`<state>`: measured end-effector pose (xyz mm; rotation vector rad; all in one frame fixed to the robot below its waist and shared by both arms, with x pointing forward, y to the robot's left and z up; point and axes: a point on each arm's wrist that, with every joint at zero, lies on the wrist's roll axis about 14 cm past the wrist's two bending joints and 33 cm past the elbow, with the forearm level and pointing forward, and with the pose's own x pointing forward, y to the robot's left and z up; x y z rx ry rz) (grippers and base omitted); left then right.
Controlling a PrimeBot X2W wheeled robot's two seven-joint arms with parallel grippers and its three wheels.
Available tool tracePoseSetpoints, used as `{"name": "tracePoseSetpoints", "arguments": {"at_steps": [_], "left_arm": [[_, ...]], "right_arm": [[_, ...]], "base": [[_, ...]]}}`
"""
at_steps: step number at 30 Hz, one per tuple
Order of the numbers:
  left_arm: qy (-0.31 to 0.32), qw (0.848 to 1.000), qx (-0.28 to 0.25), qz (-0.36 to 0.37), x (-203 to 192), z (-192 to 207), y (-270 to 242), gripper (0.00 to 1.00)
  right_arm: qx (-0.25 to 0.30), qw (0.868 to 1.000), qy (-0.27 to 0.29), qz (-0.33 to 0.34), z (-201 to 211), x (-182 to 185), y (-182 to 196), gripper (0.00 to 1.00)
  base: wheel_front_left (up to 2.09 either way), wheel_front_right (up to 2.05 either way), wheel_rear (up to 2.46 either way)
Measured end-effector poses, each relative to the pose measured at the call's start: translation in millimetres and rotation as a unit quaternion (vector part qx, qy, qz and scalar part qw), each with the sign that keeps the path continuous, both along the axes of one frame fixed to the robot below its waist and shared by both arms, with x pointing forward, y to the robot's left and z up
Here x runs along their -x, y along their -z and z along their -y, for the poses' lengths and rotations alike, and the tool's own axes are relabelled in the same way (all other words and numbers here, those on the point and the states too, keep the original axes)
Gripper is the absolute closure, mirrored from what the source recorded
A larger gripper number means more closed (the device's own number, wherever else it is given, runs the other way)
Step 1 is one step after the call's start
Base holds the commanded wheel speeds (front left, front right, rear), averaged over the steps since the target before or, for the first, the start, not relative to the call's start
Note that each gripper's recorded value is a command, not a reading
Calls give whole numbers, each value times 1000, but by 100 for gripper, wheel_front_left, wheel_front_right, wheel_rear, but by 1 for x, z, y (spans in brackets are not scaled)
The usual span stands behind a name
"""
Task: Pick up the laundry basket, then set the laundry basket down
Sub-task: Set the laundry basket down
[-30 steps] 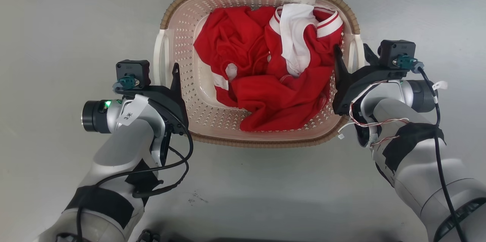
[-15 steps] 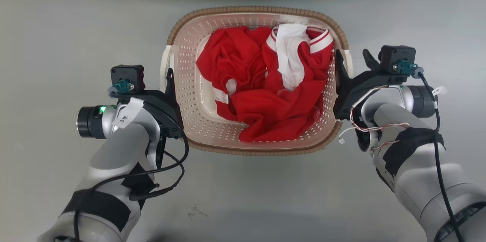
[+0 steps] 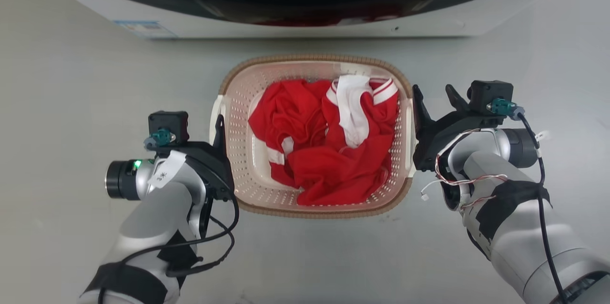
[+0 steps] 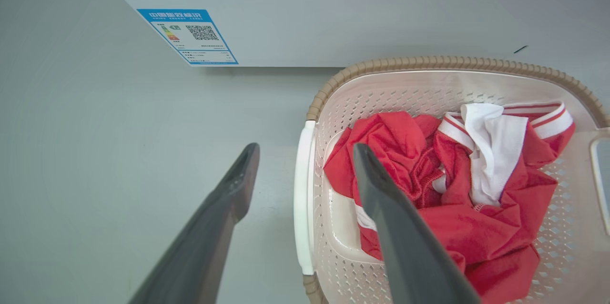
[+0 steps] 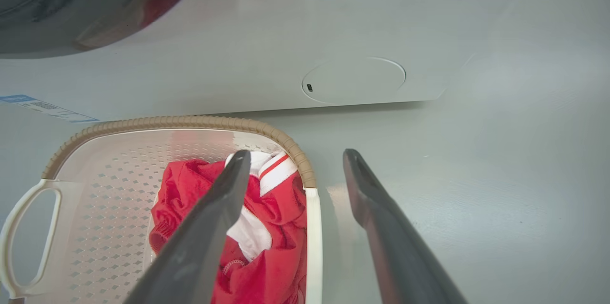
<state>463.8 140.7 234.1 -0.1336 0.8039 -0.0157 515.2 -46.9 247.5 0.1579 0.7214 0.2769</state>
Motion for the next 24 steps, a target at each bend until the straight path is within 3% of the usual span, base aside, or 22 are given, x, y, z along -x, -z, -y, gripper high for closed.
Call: {"name": "tracePoseSetpoints", "arguments": {"at_steps": [13,24], "left_arm": [[-5,997,20,71,5,7,-63,0],[-2,990,13,138,29,-4,-114,0]], "right_arm": [[-17,997,-2,69,-3,8,-73,0],[-40,993,3,115,-3,46,-124,0]], "base": [[0,0,0],[0,0,0]]}}
